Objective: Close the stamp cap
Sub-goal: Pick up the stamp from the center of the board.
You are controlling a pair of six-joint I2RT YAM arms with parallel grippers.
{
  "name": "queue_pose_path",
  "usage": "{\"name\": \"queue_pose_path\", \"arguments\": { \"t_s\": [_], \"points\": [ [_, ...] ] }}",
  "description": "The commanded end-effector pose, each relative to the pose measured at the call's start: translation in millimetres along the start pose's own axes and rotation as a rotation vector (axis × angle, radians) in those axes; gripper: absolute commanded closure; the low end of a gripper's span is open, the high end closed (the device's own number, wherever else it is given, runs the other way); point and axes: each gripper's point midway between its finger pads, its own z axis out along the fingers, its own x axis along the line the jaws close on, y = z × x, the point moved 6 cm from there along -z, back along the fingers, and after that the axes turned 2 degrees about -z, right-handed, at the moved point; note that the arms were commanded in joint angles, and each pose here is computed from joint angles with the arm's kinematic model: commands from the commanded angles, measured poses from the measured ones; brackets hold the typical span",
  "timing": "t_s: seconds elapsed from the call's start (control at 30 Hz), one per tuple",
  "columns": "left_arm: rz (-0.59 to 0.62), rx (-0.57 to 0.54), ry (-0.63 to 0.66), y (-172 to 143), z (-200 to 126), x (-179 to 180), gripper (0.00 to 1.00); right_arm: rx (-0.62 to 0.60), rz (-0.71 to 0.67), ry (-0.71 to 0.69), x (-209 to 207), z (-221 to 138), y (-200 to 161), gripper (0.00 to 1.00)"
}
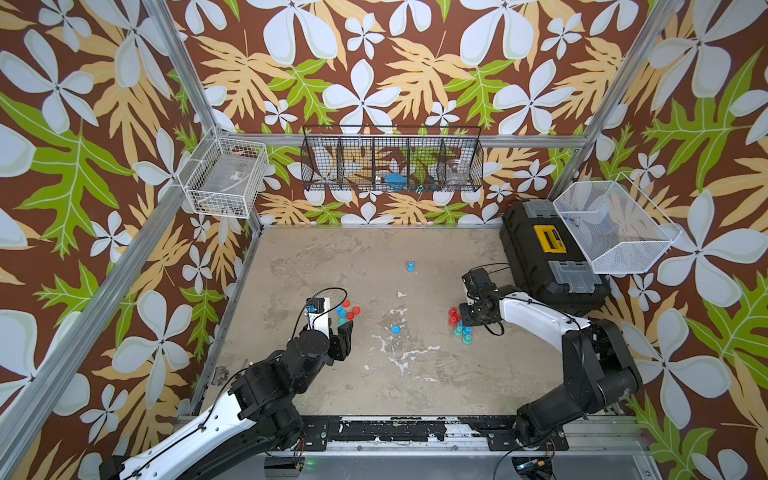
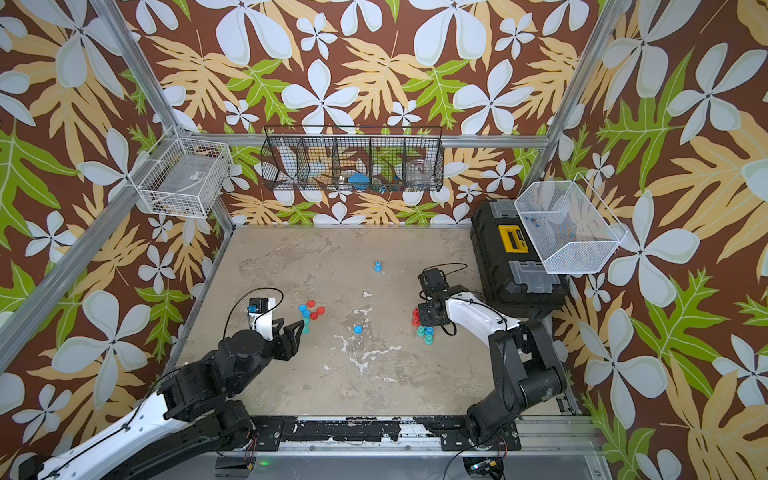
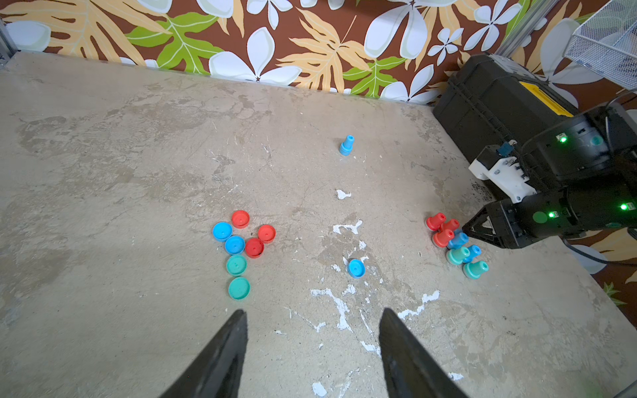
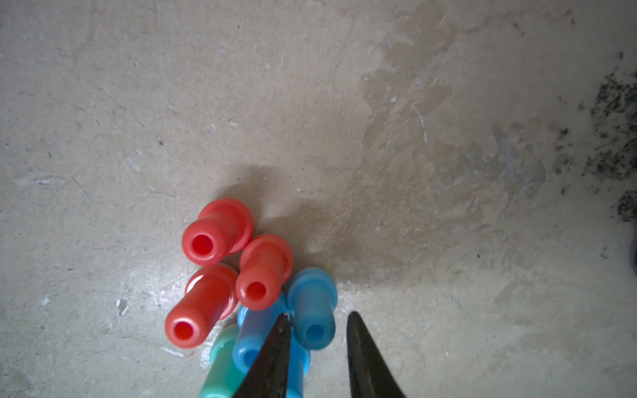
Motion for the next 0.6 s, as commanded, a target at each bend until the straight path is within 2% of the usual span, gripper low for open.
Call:
{"name": "queue_pose_path", "arguments": {
  "t_s": [0.0,0.33,0.57],
  "points": [
    [-0.004,-0.012,0.011,2.0,-0.3,1.0,0.37,-0.012,-0.007,0.003,1.0,0.4,2.7,0.7],
    [-0.006,-0.014,0.01,2.8,-0.7,1.0,0.37,0.004,-0.008,0.012,2.4,8.7,0.0,0.73],
    [-0.006,-0.013,0.012,2.5,-0.5,1.2,0.37,-0.003,-0.001,0.009,0.8,5.7,-1.1,0.81]
  ]
}}
